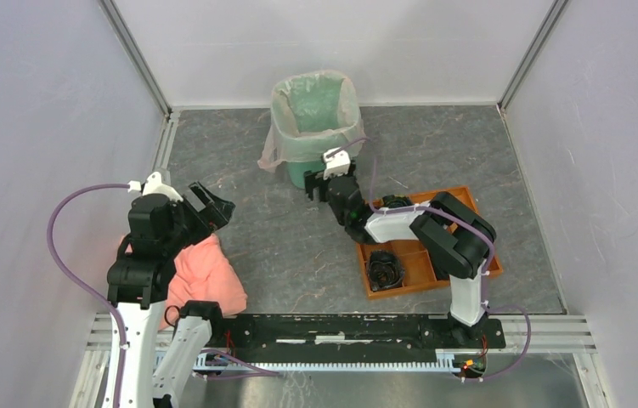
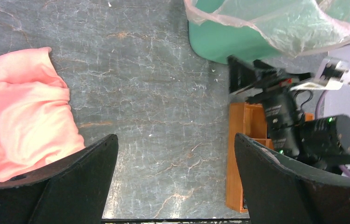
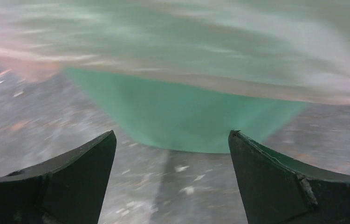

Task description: Put the trash bags into the trash bin

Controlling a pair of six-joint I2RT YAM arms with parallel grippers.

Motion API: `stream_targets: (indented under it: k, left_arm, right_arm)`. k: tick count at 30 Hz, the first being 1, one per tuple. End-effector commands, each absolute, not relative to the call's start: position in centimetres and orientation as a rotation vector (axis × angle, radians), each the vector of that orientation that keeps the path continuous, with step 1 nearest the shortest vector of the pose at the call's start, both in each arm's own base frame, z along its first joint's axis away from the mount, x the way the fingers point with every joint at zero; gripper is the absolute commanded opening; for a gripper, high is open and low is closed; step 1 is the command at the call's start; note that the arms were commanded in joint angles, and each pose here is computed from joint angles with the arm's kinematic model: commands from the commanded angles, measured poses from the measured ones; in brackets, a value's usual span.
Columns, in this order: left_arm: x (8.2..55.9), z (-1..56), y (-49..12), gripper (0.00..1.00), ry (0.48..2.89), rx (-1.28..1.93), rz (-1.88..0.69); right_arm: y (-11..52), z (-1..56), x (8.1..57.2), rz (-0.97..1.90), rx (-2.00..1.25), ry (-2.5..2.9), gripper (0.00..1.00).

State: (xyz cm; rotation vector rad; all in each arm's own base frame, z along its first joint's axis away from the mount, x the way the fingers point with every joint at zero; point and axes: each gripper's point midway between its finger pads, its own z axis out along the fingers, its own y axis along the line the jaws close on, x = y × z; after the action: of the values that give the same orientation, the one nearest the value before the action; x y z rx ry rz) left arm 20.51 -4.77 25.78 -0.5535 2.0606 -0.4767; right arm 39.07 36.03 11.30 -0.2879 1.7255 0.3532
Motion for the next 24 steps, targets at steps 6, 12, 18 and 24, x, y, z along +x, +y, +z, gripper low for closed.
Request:
stream_targets:
  k: [6,12,18,24]
  left_arm:
    - [20.7,26.6,-4.7,1.0,2.059,-0.481,-0.45]
    - [21.4,27.0,-5.2,1.0,2.051,-0.466,-0.481]
    - [21.8,27.7,-5.9,1.0,2.038,-0.455,-0.531]
    - [20.4,27.9,-5.6,1.0,2.049,-0.455,-0.511]
  right_arm:
    - [26.9,13.7,43.3,0.197,-0.092,1.689,0.98]
    - [29.7,15.7,40.6,0.439,-0.251,1.701,0.98]
    - [39.5,15.3,36.6,0.745,-0.393,1.665,0.98]
    - [48.2,12.9,37.0,0.76,-0.522,1.653,0.98]
